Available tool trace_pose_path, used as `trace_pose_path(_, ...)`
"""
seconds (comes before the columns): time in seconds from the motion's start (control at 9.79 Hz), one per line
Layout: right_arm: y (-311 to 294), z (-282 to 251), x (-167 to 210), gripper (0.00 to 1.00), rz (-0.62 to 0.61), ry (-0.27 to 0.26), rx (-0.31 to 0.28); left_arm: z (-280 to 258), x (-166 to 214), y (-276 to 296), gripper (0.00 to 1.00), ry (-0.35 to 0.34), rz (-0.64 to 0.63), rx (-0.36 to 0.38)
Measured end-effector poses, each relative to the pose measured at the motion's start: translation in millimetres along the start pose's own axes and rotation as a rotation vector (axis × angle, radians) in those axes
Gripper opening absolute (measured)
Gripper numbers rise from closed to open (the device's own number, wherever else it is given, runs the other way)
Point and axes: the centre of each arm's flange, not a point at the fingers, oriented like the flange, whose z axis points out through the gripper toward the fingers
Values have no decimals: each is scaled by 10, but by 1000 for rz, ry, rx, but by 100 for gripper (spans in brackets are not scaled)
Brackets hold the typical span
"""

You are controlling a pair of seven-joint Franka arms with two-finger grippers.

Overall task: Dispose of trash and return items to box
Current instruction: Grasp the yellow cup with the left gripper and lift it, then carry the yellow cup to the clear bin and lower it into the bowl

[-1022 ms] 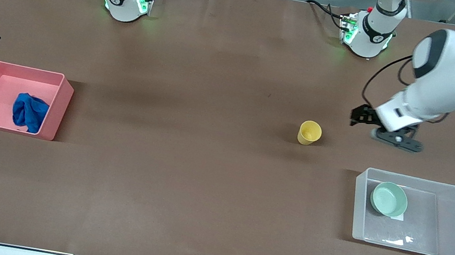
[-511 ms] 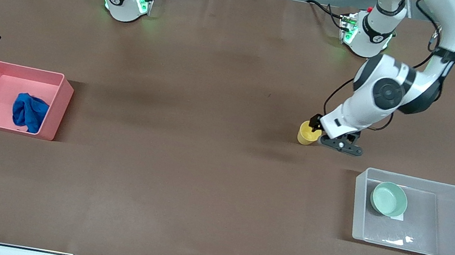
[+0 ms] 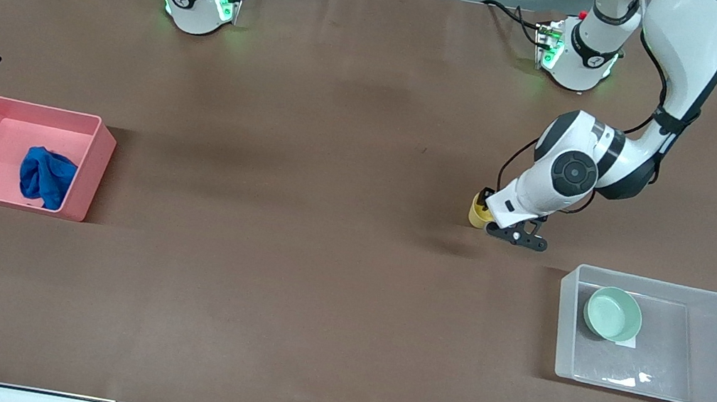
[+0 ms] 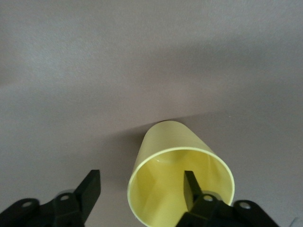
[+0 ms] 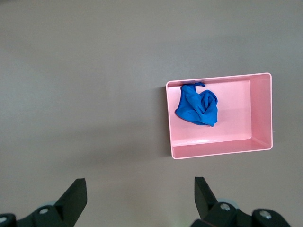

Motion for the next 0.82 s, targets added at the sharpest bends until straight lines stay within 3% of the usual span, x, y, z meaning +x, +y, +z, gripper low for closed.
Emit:
trace_pose_path(0.31, 26, 2, 5, 100, 5, 0, 0, 26, -18, -10, 28, 7, -17, -2)
trace_pose_path(0.51, 42, 8, 10, 100, 8, 0, 0, -191, 28, -64, 3, 48, -28, 5)
trace_pose_path(0.82, 52, 14, 17, 100, 10, 0, 0, -1144, 65, -736, 3, 136, -71, 58)
